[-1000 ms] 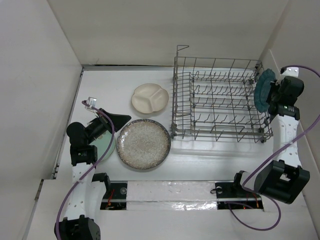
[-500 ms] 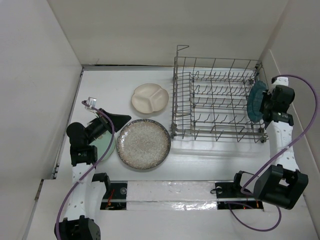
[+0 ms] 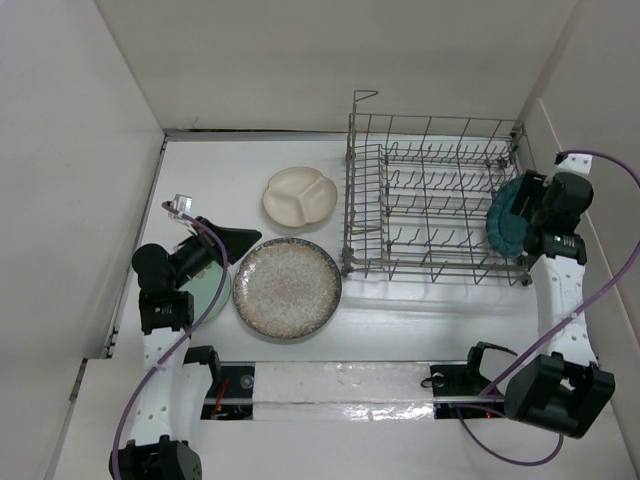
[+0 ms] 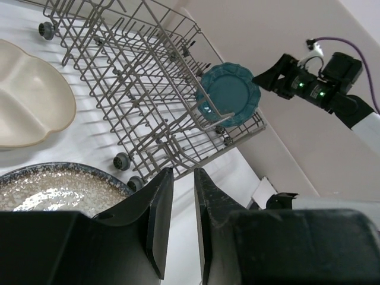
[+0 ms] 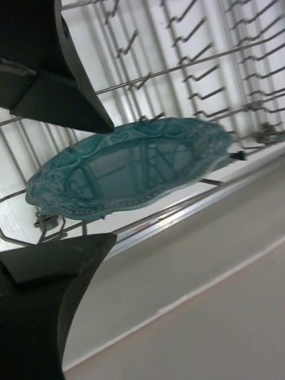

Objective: Load the plates into the dish rack

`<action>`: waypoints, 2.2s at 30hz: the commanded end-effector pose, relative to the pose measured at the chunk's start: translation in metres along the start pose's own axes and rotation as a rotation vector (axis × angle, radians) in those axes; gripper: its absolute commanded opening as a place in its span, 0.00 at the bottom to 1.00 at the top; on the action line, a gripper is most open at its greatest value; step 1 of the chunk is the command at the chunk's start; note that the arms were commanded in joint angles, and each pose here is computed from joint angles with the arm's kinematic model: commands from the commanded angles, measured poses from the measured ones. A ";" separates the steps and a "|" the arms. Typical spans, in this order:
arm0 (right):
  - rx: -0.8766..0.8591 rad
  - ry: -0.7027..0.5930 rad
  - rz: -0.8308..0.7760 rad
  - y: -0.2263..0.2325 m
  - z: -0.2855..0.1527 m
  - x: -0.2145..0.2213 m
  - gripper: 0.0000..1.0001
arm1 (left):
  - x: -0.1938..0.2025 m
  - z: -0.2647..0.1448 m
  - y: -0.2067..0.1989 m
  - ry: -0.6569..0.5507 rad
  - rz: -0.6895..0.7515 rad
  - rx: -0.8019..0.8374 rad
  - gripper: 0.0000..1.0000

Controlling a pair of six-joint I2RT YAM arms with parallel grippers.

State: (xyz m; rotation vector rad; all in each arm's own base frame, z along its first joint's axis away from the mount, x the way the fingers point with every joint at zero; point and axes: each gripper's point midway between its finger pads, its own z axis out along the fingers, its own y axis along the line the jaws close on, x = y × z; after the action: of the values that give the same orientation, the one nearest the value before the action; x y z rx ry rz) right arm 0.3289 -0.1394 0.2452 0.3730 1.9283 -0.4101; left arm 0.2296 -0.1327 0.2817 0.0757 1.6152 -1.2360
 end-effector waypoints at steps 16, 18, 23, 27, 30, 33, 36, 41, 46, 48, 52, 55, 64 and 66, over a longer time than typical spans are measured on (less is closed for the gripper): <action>-0.767 -0.324 0.307 0.212 -0.182 -0.147 0.00 | -0.035 0.002 0.001 -0.078 0.125 -0.097 0.12; -0.818 -0.244 0.262 0.258 -0.188 -0.116 0.00 | -0.040 0.002 0.004 -0.094 0.134 -0.124 0.06; -1.115 -0.058 0.150 0.378 -0.261 -0.024 0.00 | -0.063 -0.002 -0.005 -0.165 0.178 -0.165 0.00; -1.307 0.059 0.075 0.439 -0.305 0.042 0.00 | -0.100 -0.010 -0.036 -0.295 0.229 -0.180 0.00; -1.380 0.122 -0.003 0.479 -0.320 0.080 0.00 | -0.130 -0.016 -0.066 -0.382 0.261 -0.161 0.00; -1.503 0.195 -0.050 0.516 -0.343 0.110 0.00 | -0.153 -0.022 -0.096 -0.468 0.287 -0.118 0.05; -1.549 0.241 -0.113 0.555 -0.348 0.127 0.01 | -0.166 -0.028 -0.112 -0.516 0.307 -0.108 0.11; -1.612 0.258 -0.160 0.605 -0.353 0.137 0.07 | -0.162 -0.030 -0.107 -0.502 0.315 -0.138 0.18; -1.678 0.256 -0.173 0.654 -0.359 0.130 0.11 | -0.157 -0.035 -0.095 -0.492 0.338 -0.209 0.21; -1.652 0.328 -0.222 0.669 -0.343 0.162 0.14 | -0.155 -0.038 -0.091 -0.488 0.348 -0.238 0.21; -1.654 0.342 -0.202 0.691 -0.331 0.158 0.24 | -0.150 -0.040 -0.086 -0.479 0.353 -0.261 0.25; -1.677 0.364 -0.168 0.696 -0.331 0.156 0.36 | -0.145 -0.038 -0.079 -0.448 0.354 -0.274 0.27; -1.632 0.445 -0.198 0.695 -0.311 0.197 0.56 | -0.137 -0.033 -0.061 -0.407 0.357 -0.302 0.29; -1.627 0.462 -0.203 0.695 -0.307 0.207 0.57 | -0.135 -0.031 -0.057 -0.400 0.351 -0.300 0.29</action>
State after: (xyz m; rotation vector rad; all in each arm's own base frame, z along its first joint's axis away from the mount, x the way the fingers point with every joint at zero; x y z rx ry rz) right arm 0.3160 0.6273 0.1018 -0.8324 2.0730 1.1766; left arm 0.2306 -0.0691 0.4185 -0.0977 1.3547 -0.6949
